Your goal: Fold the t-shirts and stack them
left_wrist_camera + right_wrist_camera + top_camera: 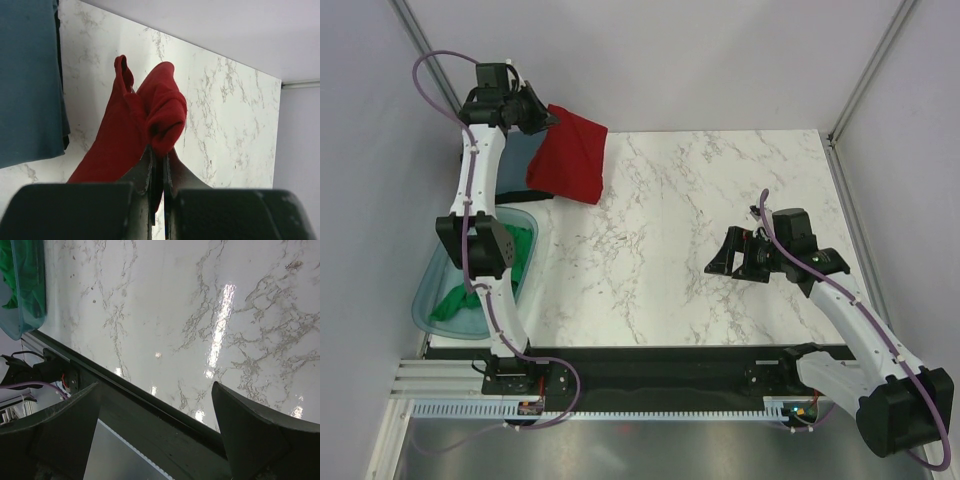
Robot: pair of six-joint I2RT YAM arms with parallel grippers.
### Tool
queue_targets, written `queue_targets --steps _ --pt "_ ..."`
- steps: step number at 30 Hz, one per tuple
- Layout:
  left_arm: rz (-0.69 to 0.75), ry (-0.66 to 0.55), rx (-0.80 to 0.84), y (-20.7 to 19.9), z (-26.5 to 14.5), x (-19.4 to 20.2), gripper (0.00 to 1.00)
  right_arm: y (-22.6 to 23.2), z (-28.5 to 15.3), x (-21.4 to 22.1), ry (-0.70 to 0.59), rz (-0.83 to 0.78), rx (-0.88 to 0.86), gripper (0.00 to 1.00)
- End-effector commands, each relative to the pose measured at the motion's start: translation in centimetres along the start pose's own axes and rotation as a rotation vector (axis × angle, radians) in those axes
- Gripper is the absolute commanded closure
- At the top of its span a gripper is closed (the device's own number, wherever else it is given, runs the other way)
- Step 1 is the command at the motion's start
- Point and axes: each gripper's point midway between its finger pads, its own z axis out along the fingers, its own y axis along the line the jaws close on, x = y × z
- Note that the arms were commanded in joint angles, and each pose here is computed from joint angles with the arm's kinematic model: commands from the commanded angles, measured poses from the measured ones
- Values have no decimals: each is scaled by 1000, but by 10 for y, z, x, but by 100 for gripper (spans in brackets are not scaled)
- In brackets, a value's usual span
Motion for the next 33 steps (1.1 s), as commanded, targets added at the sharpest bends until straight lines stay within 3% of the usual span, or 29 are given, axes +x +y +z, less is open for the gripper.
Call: queue_targets --steps 1,13,22,33 --pt "107 -130 97 -34 -61 -43 98 6 -1 0 -3 -12 -34 2" --pt "110 -268 149 -35 -124 -92 98 1 3 9 10 -2 -31 2" --pt "107 -261 129 -20 -118 -94 98 -8 7 18 26 4 -20 2" --pt "77 -221 98 18 -80 -98 98 -23 22 28 59 21 1 2"
